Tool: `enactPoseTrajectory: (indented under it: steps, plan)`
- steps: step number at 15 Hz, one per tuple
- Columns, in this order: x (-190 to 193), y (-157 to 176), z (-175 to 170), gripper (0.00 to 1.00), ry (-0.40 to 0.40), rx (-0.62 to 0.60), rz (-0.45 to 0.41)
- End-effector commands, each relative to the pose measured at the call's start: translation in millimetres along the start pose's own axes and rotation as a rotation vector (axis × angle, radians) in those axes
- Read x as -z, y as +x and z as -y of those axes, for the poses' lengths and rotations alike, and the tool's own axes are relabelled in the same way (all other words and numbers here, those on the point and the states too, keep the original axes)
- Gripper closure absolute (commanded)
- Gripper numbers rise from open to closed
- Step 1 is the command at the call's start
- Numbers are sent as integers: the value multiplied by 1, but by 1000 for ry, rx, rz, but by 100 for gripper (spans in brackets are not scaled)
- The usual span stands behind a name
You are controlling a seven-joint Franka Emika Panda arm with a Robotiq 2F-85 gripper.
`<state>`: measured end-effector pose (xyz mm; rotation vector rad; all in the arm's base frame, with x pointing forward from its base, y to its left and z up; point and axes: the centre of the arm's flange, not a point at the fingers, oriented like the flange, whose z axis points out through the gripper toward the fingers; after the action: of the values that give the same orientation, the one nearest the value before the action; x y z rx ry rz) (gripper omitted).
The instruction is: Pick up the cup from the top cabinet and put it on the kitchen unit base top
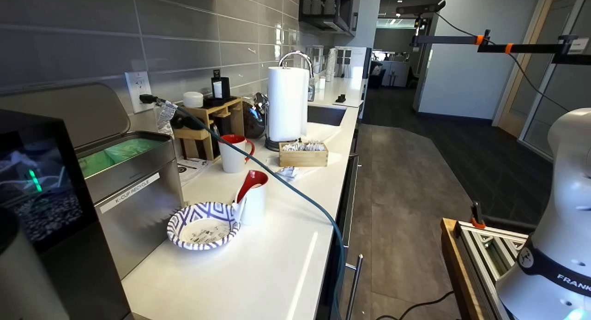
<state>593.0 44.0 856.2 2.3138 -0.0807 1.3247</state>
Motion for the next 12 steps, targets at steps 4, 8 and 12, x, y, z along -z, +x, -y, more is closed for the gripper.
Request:
enactPoseTrajectory:
  steps: [4, 8, 12]
  plan:
    - [1, 5, 10, 100, 6, -19, 12]
    - [30, 18, -6, 99, 38, -42, 28]
    - [63, 26, -34, 99, 116, -29, 114]
